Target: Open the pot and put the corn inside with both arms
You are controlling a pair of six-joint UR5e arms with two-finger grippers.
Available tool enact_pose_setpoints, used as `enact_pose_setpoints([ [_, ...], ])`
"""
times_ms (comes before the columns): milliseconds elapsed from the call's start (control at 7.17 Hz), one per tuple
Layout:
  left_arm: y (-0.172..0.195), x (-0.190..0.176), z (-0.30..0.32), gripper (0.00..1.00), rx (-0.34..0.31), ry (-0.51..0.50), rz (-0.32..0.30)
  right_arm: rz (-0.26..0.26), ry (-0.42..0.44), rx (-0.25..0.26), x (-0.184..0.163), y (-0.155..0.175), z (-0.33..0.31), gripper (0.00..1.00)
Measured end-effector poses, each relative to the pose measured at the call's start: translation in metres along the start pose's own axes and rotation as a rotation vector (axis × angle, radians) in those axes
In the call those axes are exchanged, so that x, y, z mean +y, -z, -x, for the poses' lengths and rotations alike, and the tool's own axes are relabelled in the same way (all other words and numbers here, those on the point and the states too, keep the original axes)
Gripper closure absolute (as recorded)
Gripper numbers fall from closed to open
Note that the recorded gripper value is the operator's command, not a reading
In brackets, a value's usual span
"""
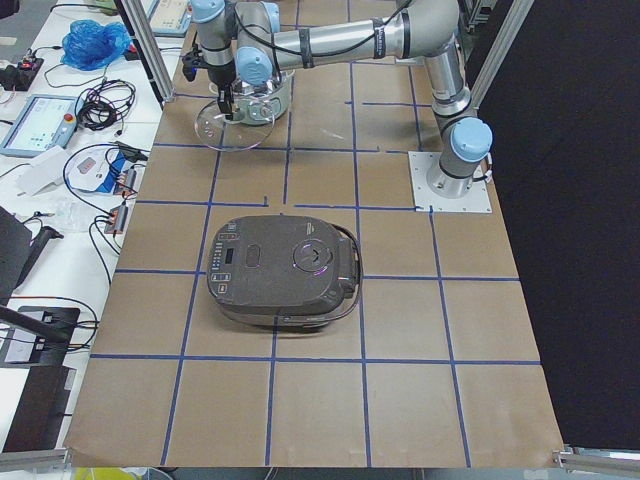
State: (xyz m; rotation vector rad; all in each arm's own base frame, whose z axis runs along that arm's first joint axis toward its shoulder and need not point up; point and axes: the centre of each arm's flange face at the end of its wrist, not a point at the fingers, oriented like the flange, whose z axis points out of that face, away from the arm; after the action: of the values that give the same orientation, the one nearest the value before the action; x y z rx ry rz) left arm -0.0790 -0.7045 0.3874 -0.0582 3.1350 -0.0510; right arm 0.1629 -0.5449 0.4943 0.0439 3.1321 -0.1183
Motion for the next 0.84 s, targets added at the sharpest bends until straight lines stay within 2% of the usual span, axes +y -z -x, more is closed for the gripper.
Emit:
enact_pose_setpoints([
  [279, 0.000, 0.000, 0.000, 1.00, 0.001, 0.000, 0.000, -0.013, -0.031, 0.012, -0.018, 0.003, -0.022, 0.00],
  [419, 0.000, 0.000, 0.000, 1.00, 0.001, 0.000, -0.001, 0.001, -0.056, 0.019, -0.038, -0.005, -0.055, 0.00],
  [837, 0.000, -0.001, 0.001, 1.00, 0.000, -0.001, -0.002, 0.087, -0.011, 0.025, -0.080, -0.067, -0.152, 0.00],
])
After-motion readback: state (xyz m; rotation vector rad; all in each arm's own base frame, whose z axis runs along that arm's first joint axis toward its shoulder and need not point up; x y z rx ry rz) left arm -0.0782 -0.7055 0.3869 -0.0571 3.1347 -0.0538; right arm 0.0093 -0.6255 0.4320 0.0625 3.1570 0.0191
